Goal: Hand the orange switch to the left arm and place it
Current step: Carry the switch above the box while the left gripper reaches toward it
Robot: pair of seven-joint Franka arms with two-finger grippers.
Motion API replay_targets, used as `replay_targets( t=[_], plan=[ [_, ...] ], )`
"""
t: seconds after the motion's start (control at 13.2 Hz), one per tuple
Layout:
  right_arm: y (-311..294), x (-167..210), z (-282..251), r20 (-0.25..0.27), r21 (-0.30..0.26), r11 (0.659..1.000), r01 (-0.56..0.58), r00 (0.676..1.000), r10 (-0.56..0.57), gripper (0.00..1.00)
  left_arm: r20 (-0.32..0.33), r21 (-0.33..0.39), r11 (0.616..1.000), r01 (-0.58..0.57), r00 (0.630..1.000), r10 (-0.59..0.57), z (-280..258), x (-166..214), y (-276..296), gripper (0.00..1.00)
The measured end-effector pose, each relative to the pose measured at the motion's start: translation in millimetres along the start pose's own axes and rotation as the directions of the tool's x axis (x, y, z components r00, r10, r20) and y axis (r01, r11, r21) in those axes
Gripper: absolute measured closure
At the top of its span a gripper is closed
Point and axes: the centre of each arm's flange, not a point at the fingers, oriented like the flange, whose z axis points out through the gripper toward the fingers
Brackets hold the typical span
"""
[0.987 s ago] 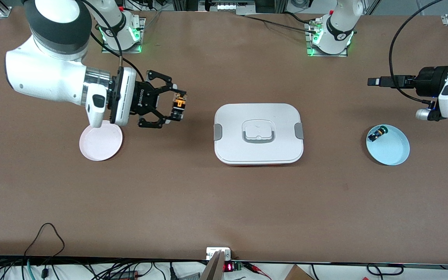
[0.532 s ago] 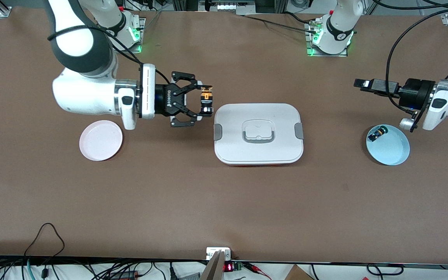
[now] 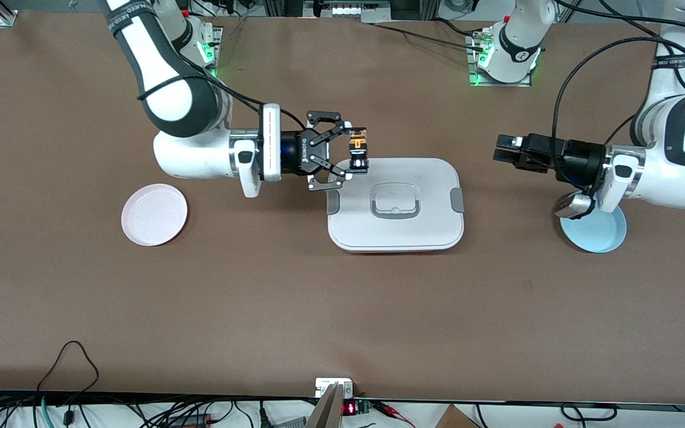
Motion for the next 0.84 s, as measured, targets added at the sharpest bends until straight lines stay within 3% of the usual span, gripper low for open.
replay_targets(
  t=[0.3, 0.68, 0.84],
  plan=[
    [-18, -12, 32, 0.002, -0.028, 0.999, -0.041, 0.999, 0.041, 0.28, -0.100, -0.045, 0.998, -0.041, 0.994, 0.037, 49, 1, 2, 0.00],
    [-16, -17, 33, 0.008, -0.046, 0.998, -0.053, 0.999, 0.054, 0.28, -0.172, -0.043, 0.997, -0.065, 0.983, 0.057, 87, -2, 9, 0.00],
    [-16, -17, 34, 0.009, -0.047, 0.997, -0.054, 0.998, 0.054, 0.28, -0.209, -0.074, 0.995, -0.068, 0.977, 0.051, 109, 2, 19, 0.00]
  ],
)
